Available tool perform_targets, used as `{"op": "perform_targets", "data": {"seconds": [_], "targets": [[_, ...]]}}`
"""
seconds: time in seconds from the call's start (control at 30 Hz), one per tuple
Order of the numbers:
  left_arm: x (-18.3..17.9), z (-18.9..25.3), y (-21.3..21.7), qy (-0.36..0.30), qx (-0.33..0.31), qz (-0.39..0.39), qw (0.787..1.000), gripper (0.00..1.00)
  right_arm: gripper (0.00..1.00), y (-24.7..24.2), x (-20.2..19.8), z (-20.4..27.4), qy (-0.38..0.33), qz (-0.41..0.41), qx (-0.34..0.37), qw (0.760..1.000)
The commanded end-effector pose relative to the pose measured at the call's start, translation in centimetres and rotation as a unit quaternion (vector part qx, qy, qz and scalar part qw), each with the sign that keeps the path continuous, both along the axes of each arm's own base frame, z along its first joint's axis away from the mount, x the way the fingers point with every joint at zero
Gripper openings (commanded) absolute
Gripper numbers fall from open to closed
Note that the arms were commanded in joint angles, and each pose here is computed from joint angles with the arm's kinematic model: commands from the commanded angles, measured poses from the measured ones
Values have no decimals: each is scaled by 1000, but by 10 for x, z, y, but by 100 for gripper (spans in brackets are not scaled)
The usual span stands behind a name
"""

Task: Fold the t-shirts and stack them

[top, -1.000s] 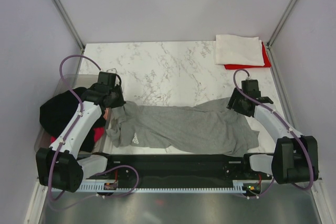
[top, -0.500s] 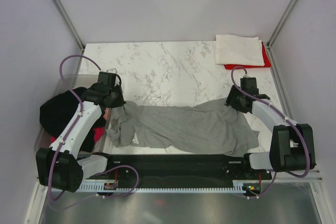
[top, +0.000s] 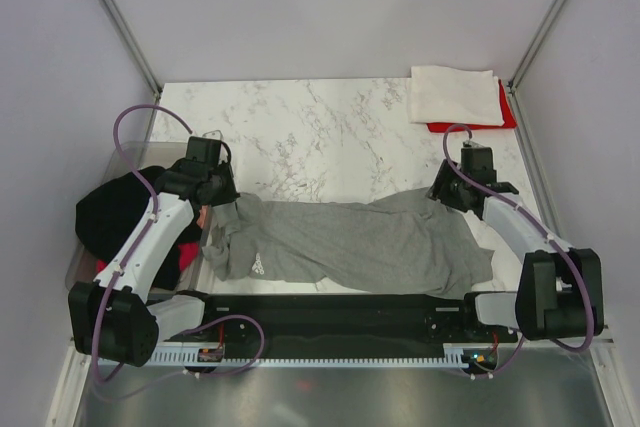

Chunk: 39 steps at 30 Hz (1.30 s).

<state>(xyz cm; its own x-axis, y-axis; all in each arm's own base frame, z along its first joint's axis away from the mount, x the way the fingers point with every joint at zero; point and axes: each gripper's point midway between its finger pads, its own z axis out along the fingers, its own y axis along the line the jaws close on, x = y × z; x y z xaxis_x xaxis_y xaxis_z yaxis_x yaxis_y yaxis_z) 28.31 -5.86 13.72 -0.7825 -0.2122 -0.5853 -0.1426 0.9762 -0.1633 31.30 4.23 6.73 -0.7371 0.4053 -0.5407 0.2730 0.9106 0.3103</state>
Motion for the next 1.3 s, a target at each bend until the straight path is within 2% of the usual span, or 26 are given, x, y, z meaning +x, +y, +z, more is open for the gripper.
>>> {"op": "perform_targets", "data": {"seconds": [0.0, 0.1, 0.33, 0.53, 0.63, 0.73, 0.8, 1.0, 1.1, 1.23, 1.27], "targets": [[6, 7, 2, -25, 11, -17, 999, 2, 59, 3, 5, 17, -28, 6, 8, 1000], [6, 6, 2, -24, 11, -17, 1000, 2, 54, 3, 5, 15, -25, 10, 8, 1000], [6, 7, 2, -25, 11, -17, 999, 2, 49, 1, 1, -9, 1, 12, -2, 1000], [7, 7, 2, -24, 11, -18, 999, 2, 35, 1, 0, -15, 5, 14, 0, 1000], [6, 6, 2, -24, 11, -18, 999, 2, 27, 2, 0, -14, 5, 16, 1, 1000], [6, 6, 2, -23, 11, -18, 999, 2, 14, 2, 1, -14, 3, 18, 1, 1000], [7, 7, 2, -24, 12, -18, 999, 2, 1, 3, 0, -14, 4, 20, 2, 1000], [7, 8, 2, -26, 11, -17, 999, 2, 0, 5, 0, -6, -5, 21, 7, 1000], [8, 13, 1, -34, 6, -16, 999, 2, 0, 7, 1, 14, -23, 19, 16, 999], [6, 45, -5, -67, -18, -16, 997, 2, 0, 9, 6, 77, -84, 16, 24, 996], [7, 70, -7, -100, -29, -17, 994, 2, 0, 9, 12, 104, -114, 16, 25, 993]]}}
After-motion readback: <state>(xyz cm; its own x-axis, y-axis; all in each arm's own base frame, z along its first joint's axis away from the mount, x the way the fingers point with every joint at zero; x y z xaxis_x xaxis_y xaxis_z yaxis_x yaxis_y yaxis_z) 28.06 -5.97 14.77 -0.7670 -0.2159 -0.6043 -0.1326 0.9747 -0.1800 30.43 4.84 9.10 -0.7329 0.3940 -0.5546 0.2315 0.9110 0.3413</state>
